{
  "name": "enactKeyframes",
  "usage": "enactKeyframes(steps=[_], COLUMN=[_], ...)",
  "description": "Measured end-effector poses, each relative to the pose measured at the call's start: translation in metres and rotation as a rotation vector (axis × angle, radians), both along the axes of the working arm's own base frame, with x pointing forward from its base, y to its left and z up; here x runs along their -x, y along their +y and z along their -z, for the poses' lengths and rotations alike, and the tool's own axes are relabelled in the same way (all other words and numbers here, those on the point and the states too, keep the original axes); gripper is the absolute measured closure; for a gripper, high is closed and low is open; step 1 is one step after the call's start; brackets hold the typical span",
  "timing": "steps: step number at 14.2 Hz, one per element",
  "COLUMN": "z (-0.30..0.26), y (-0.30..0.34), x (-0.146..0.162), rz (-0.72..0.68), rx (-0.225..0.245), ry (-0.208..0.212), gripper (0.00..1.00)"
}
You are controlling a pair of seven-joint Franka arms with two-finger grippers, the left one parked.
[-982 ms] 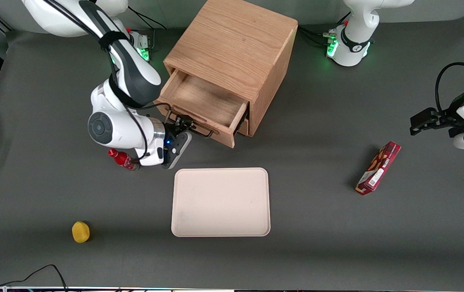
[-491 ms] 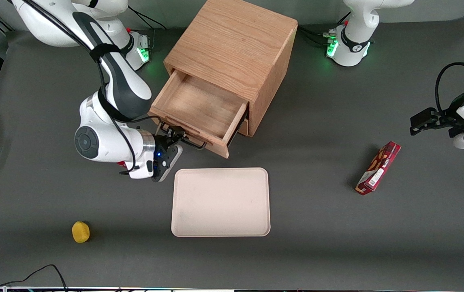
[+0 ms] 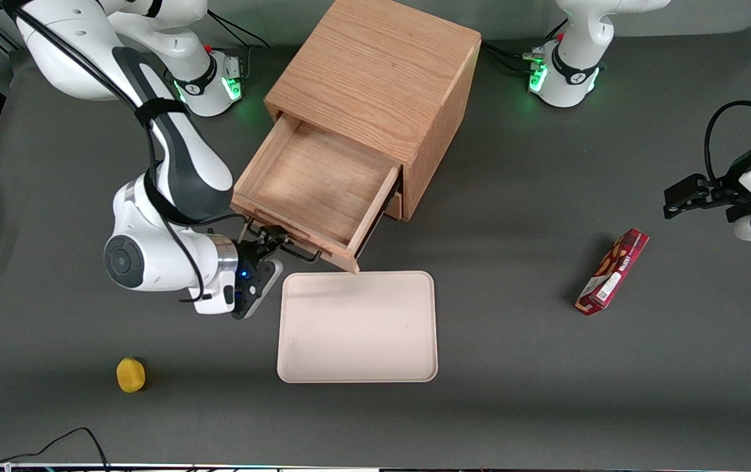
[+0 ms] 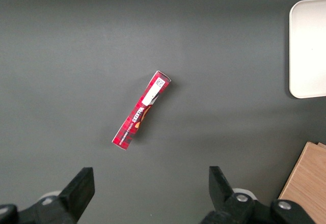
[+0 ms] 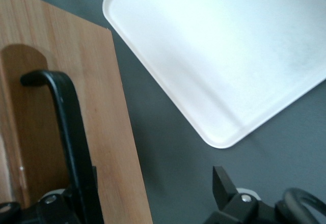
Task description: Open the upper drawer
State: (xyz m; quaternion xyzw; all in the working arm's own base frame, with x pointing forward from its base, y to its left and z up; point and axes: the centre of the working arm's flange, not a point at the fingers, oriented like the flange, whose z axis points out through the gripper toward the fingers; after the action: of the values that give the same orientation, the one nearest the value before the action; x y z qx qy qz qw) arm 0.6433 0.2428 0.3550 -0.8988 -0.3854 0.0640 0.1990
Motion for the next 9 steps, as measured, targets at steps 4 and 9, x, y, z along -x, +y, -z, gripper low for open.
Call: enactKeyframes(steps=[4,9], z=[-0.001,-0.026], y=[-0.01,-0.013], x=[-0.009,-0.013], rz=[-0.008,-0.028], rx=[0.016,0.02], ry=[-0.007,0.002], gripper=[0.0,0.0])
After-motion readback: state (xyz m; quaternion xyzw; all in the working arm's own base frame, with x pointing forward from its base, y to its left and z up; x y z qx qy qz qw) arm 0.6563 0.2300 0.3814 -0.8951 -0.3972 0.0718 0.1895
